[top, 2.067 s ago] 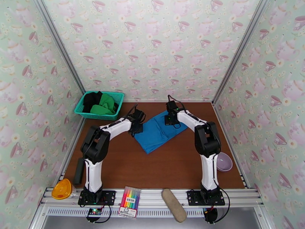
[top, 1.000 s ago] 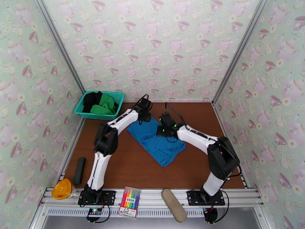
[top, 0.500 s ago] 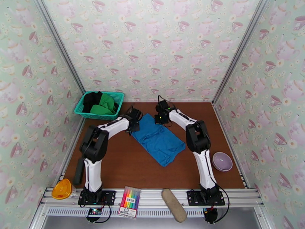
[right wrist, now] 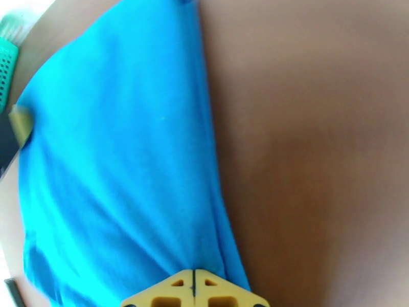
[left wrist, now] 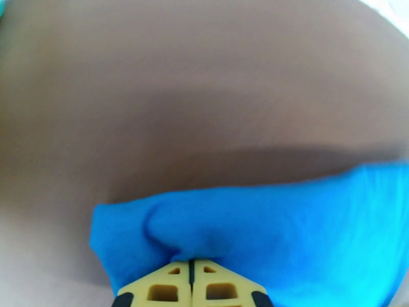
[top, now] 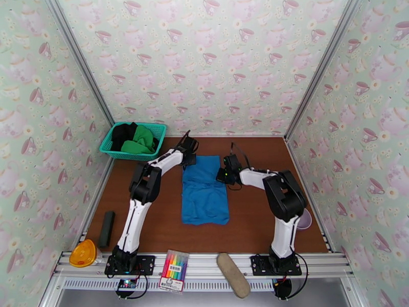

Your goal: Fold and stack the mixed laundry pile

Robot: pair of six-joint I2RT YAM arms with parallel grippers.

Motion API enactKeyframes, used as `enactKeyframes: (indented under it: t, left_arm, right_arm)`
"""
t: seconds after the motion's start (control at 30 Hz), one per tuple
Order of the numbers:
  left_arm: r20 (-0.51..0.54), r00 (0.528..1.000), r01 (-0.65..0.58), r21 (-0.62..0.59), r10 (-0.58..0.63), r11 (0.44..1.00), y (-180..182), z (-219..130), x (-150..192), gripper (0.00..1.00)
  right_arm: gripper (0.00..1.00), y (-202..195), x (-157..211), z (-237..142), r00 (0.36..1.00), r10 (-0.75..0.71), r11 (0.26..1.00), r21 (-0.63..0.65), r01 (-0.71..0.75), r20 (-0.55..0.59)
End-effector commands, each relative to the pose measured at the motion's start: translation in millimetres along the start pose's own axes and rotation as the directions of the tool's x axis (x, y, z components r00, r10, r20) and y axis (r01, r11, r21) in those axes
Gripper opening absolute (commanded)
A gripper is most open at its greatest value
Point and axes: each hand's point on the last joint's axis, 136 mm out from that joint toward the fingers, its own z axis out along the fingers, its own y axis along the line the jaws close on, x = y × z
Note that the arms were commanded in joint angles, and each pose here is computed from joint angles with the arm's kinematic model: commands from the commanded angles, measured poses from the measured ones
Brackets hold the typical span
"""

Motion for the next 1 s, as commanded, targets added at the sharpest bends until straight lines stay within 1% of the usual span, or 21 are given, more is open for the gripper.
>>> enactKeyframes:
  t: [0.0, 0.1, 0.17, 0.27, 0.37, 0.47, 0.5, 0.57, 0.63, 0.67, 0.73, 0.77, 0.8, 0.83, 0.87, 0.9, 0.93, 0.97]
  left_arm:
    - [-0.136, 0.987, -0.088, 0.025, 0.09, 0.996, -3.5, 25.5, 30.5, 0.0]
    - [-0.119, 0.984, -0.133, 0.031, 0.136, 0.991, -14.9, 22.0, 24.3, 0.0]
    - [-0.125, 0.983, -0.135, 0.03, 0.137, 0.99, -17.0, 17.8, 23.9, 0.0]
    - [-0.093, 0.988, -0.118, 0.032, 0.121, 0.992, -14.8, 0.5, 15.9, 0.0]
    - [-0.027, 0.993, -0.112, 0.02, 0.112, 0.994, -8.9, -28.9, -0.3, 0.0]
    - [0.022, 0.994, -0.11, -0.006, 0.11, 0.994, 1.8, -62.6, -20.4, 0.0]
    - [0.044, 0.993, -0.109, -0.014, 0.109, 0.994, 5.5, -76.9, -28.4, 0.01]
    - [0.106, 0.987, -0.116, -0.029, 0.119, 0.993, 10.7, -109.7, -44.5, 0.11]
    - [0.199, 0.969, -0.139, -0.043, 0.145, 0.989, 15.3, -152.0, -61.9, 0.23]
    - [0.259, 0.951, -0.166, -0.037, 0.17, 0.985, 14.6, -175.6, -70.3, 0.29]
    - [0.389, 0.886, -0.264, -0.031, 0.255, 0.964, 10.3, -220.3, -77.8, 0.41]
    - [0.447, 0.837, -0.338, -0.033, 0.316, 0.941, 6.2, -237.6, -73.2, 0.5]
    - [0.52, 0.765, -0.425, -0.037, 0.38, 0.905, -1.6, -261.3, -69.8, 0.64]
    - [0.569, 0.698, -0.497, -0.052, 0.435, 0.866, -5.2, -276.7, -62.2, 0.77]
    - [0.619, 0.617, -0.572, -0.071, 0.486, 0.817, -9.5, -290.3, -52.8, 0.9]
    - [0.657, 0.53, -0.64, -0.105, 0.536, 0.761, -10.7, -301.2, -44.1, 0.99]
    - [0.666, 0.464, -0.689, -0.144, 0.585, 0.711, -9.4, -303.1, -34.1, 1.0]
    - [0.656, 0.383, -0.748, -0.191, 0.65, 0.635, -8.1, -301.9, -20.1, 1.0]
  right_arm:
    - [0.0, -20.8, 38.0, 10.1, 0.986, 0.166, 0.985, 0.058, -0.165, -0.016]
    - [0.0, -15.9, 33.9, 12.4, 0.986, 0.165, 0.984, 0.064, -0.164, -0.008]
    - [0.0, -14.0, 25.4, 11.6, 0.989, 0.145, 0.986, 0.08, -0.145, 0.004]
    - [0.0, -12.2, 2.8, 1.4, 0.997, 0.069, 0.99, 0.122, -0.073, 0.037]
    - [0.0, -8.0, -31.2, -20.0, 0.997, -0.023, 0.988, 0.155, 0.011, 0.079]
    - [0.0, 10.1, -63.2, -47.2, 0.984, -0.142, 0.984, 0.127, 0.129, 0.103]
    - [0.01, 20.8, -71.3, -61.1, 0.972, -0.207, 0.974, 0.115, 0.194, 0.114]
    - [0.05, 36.7, -78.5, -87.6, 0.94, -0.315, 0.948, 0.093, 0.305, 0.133]
    - [0.14, 50.7, -73.3, -114.4, 0.893, -0.424, 0.906, 0.06, 0.42, 0.152]
    - [0.19, 56.9, -66.3, -127.4, 0.857, -0.49, 0.871, 0.05, 0.489, 0.159]
    - [0.28, 65.7, -45.1, -147.5, 0.762, -0.628, 0.777, 0.063, 0.626, 0.158]
    - [0.34, 69.3, -30.7, -155.3, 0.703, -0.697, 0.716, 0.073, 0.694, 0.146]
    - [0.37, 73.0, -16.5, -161.9, 0.643, -0.755, 0.654, 0.072, 0.753, 0.129]
    - [0.39, 75.0, -5.4, -166.7, 0.597, -0.794, 0.606, 0.07, 0.793, 0.112]
    - [0.41, 75.3, 3.9, -170.8, 0.556, -0.827, 0.562, 0.076, 0.824, 0.088]
    - [0.42, 73.9, 9.7, -175.0, 0.521, -0.851, 0.525, 0.09, 0.846, 0.065]
    - [0.46, 72.2, 13.0, -179.0, 0.493, -0.868, 0.496, 0.11, 0.862, 0.047]
    - [0.47, 72.3, 16.0, -183.0, 0.462, -0.886, 0.463, 0.12, 0.878, 0.04]
